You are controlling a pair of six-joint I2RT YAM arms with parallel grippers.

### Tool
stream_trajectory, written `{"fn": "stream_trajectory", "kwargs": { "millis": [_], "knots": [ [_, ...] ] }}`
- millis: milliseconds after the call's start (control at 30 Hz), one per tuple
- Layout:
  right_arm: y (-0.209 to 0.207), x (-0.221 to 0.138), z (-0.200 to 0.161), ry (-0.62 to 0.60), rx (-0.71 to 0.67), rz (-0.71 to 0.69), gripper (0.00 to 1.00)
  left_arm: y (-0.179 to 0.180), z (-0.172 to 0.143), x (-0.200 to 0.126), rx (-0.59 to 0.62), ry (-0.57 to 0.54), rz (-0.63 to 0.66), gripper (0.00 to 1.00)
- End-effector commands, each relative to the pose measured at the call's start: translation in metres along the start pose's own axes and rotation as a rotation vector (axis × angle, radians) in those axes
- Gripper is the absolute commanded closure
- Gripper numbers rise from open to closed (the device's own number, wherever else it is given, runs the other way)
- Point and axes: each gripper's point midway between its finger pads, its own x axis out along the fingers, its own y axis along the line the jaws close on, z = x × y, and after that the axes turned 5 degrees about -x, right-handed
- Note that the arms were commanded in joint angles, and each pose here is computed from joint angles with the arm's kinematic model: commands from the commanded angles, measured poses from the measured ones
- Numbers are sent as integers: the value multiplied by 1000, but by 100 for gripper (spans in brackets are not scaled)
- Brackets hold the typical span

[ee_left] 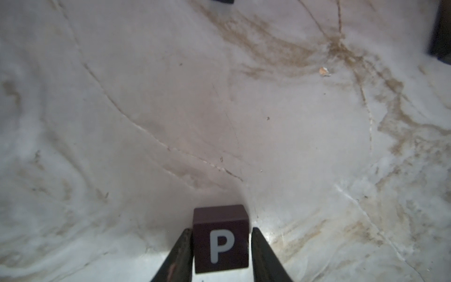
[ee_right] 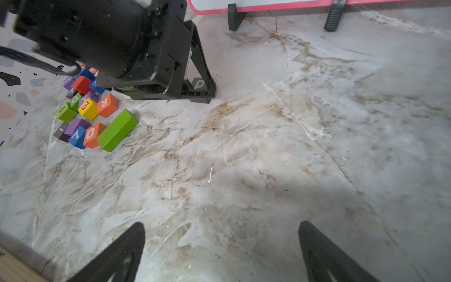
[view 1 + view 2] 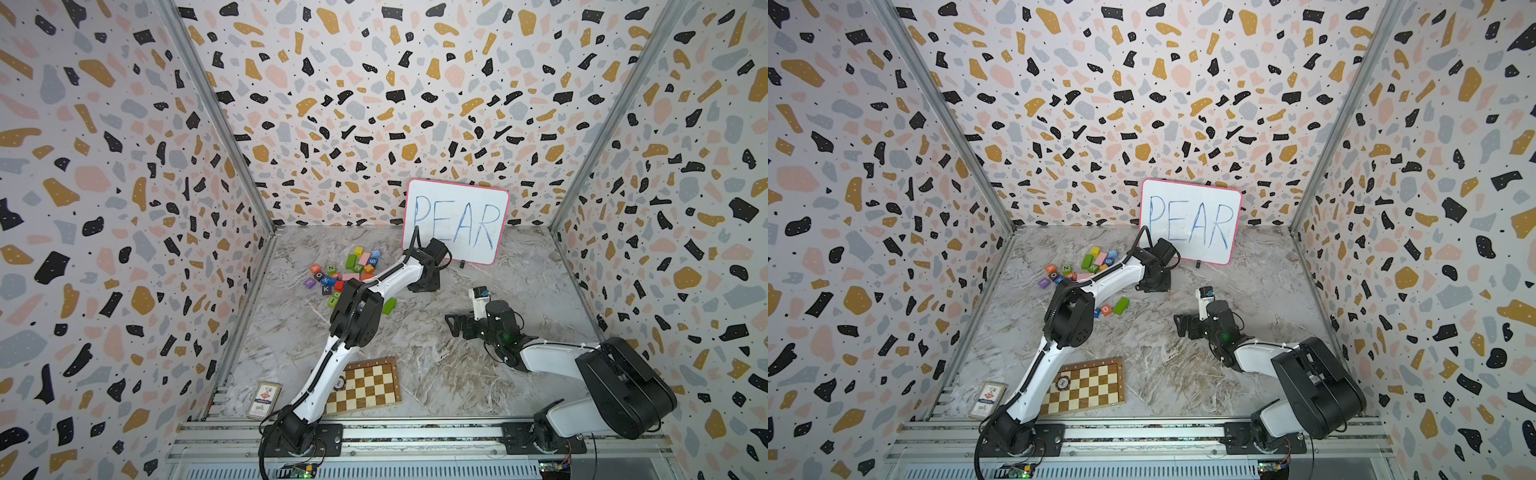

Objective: Spell the uppercase word “pear” with letter blocks
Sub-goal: Move the letter block to the center of the board.

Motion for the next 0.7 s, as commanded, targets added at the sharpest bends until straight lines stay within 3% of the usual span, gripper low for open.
{"fn": "stream_trajectory", "kwargs": {
  "millis": [0,533,667],
  "knots": [
    [2,-2,5,-19,9,12,0,3,-5,-4,-4,13,19,58],
    [4,0,7,-20,7,24,0,-3,4,-23,-10,-21,-14,55],
    [11,-3,16,-31,-2,49,1,-3,10,-43,21,-48,-15,52]
  ]
}}
